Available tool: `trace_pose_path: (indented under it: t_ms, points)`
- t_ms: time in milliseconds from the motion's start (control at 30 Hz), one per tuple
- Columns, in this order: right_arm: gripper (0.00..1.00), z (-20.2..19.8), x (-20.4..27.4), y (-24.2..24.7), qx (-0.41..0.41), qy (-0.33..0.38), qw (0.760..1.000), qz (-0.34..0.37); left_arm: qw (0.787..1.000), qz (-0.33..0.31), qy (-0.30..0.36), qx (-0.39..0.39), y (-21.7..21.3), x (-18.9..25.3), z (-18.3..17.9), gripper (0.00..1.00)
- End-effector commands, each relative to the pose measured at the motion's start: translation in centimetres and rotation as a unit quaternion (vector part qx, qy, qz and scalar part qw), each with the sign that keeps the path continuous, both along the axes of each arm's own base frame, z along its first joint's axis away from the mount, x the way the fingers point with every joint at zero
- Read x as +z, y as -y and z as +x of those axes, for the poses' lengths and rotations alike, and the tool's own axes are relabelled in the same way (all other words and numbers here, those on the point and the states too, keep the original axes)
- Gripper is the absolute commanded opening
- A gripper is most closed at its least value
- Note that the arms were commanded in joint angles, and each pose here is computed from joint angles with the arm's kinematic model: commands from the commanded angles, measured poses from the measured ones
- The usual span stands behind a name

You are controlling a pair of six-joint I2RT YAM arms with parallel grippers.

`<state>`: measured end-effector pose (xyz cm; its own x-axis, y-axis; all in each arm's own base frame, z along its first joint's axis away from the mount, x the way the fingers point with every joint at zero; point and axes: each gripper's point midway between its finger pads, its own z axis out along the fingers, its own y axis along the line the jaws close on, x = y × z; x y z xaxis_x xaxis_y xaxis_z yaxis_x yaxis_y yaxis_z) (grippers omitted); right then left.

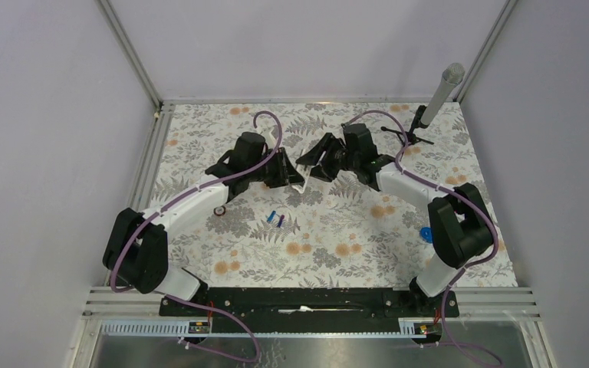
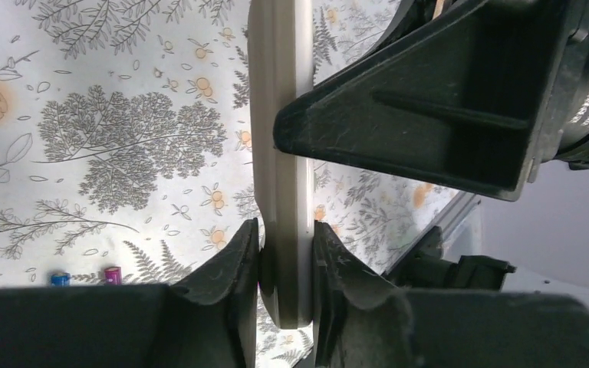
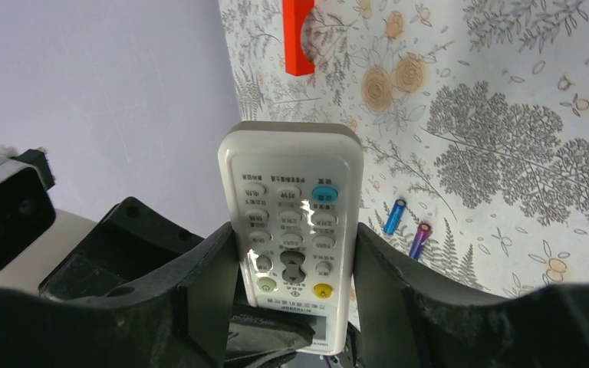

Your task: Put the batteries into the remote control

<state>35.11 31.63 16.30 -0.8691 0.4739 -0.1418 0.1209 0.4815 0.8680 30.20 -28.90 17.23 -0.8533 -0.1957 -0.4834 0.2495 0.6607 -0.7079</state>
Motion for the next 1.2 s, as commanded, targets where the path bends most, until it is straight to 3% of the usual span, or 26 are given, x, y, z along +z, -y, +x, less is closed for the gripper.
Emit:
trace_pose_path:
  t_ms: [0,33,100,167,233,400,533,667,833,933,1167]
  points:
    - [0.61,0.4,1.9,-0.9,0.002,0.01,1.0,0.008,0.998,0.017,0.053,-0.006,-0.1,1.8,1.1,0.06]
    - [0.75,0.4,1.8,-0.7,0.001,0.012,1.0,0.003,0.997,0.027,0.068,-0.011,-0.3,2.0,1.3,0.0]
    - [0.92,0.4,2.1,0.0,-0.01,0.019,1.0,-0.016,0.991,0.055,0.116,-0.037,-0.8,2.5,1.4,0.0]
    - [0.99,0.3,3.3,0.6,-0.014,0.036,0.999,-0.025,0.975,0.116,0.18,-0.054,-2.0,3.0,1.7,0.0]
    - [1.0,-0.2,4.4,1.3,-0.01,0.029,0.999,-0.042,0.947,0.198,0.248,-0.054,-4.2,3.4,2.7,0.0]
    - [0.99,-1.3,7.0,1.7,-0.041,-0.001,0.999,0.002,0.862,0.327,0.381,-0.071,-6.8,5.2,3.9,0.0]
    - [0.97,-0.7,10.0,1.9,-0.08,0.015,0.995,0.054,0.802,0.363,0.456,-0.126,-6.5,6.1,3.8,0.0]
    - [0.84,-0.5,12.1,0.8,-0.061,0.005,0.995,0.078,0.755,0.384,0.516,-0.128,-6.5,7.4,4.1,0.0]
    - [0.75,-1.0,11.1,0.3,-0.039,-0.05,0.997,0.051,0.706,0.395,0.575,-0.122,-6.4,9.5,4.3,0.0]
    - [0.74,-0.7,9.8,0.6,-0.051,-0.062,0.996,0.03,0.674,0.393,0.603,-0.164,-5.5,9.4,3.6,0.0]
    - [0.63,-0.1,8.0,0.1,-0.043,-0.083,0.996,0.003,0.631,0.399,0.637,-0.191,-4.8,9.8,3.0,0.0]
